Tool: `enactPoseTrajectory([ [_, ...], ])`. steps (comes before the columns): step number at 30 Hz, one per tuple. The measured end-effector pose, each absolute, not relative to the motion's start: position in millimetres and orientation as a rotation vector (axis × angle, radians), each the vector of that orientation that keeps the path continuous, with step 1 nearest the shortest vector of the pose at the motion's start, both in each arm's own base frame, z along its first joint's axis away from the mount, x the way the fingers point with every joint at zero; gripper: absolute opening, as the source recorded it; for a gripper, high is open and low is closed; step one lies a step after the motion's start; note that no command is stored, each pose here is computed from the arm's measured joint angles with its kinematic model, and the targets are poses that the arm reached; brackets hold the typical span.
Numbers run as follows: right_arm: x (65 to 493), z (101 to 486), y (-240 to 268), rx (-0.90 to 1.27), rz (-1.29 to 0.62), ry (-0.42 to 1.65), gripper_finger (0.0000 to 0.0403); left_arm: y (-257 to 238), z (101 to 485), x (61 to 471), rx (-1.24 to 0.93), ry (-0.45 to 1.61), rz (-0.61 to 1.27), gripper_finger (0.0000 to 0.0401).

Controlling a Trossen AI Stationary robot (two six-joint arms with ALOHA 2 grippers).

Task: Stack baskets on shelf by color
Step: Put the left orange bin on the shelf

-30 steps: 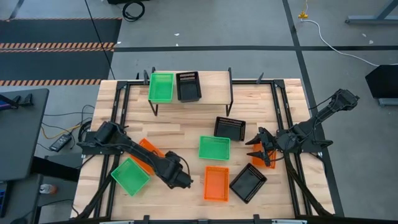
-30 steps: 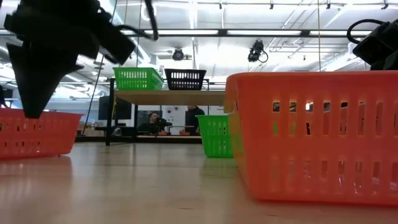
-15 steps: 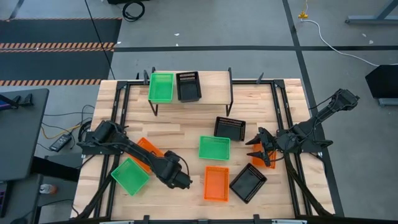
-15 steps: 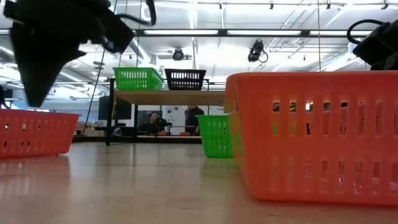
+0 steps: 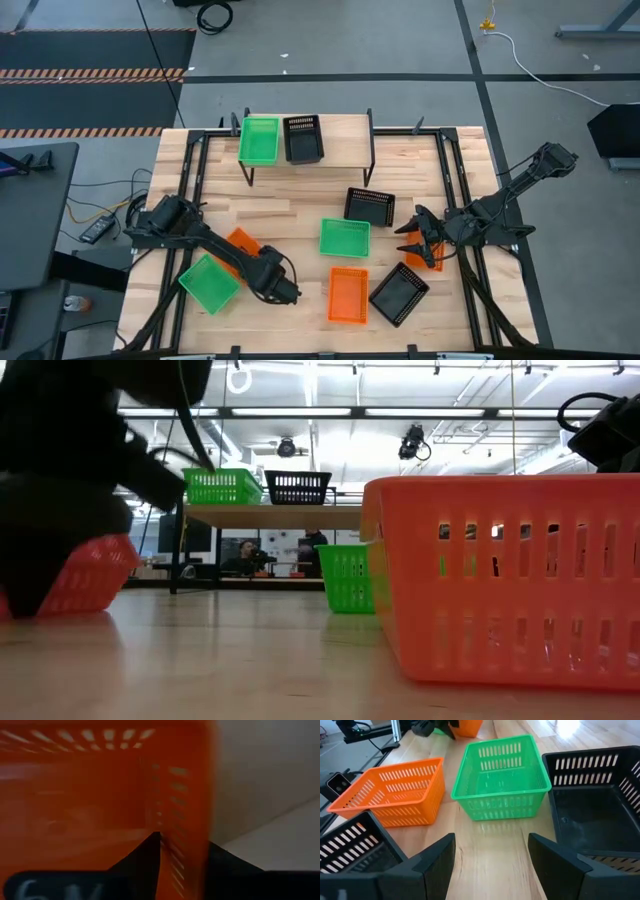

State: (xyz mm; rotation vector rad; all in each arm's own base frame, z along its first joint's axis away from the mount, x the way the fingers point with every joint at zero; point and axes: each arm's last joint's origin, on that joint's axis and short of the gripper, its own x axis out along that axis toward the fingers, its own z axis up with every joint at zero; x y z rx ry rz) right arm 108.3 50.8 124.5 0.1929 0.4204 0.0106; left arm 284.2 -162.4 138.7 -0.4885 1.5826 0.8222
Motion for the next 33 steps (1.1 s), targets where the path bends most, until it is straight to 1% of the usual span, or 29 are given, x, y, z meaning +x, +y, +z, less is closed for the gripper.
enactPoseTrajectory([
  [3,108,125,51,0.192,0.011,0.420,0.0256,-157,136,285,-0.508,1.613,0.798,0.0101],
  [6,108,125,51,0.191,0.009,0.418,0.0256,-153,139,289,-0.500,1.629,0.766,0.0084],
  [8,109,125,51,0.192,0.007,0.414,0.0256,-151,144,296,-0.501,1.616,0.735,0.0064],
  [11,109,125,51,0.191,0.005,0.415,0.0256,-147,158,306,-0.494,1.594,0.685,0.0020],
  [12,109,125,51,0.190,0.005,0.416,0.0256,-146,162,310,-0.486,1.584,0.669,0.0011],
  [17,109,125,51,0.189,0.004,0.418,0.0256,-134,188,331,-0.441,1.510,0.609,0.0006],
  [22,109,124,51,0.181,0.005,0.418,0.0256,-126,228,354,-0.326,1.400,0.480,0.0005],
  [25,109,124,51,0.179,0.005,0.420,0.0256,-123,258,365,-0.232,1.322,0.404,0.0005],
  [30,109,124,51,0.170,0.008,0.418,0.0256,-115,312,375,-0.021,1.151,0.359,0.0004],
  [33,109,125,50,0.168,-0.001,0.415,0.0256,-105,340,380,0.035,1.054,0.350,0.0004],
])
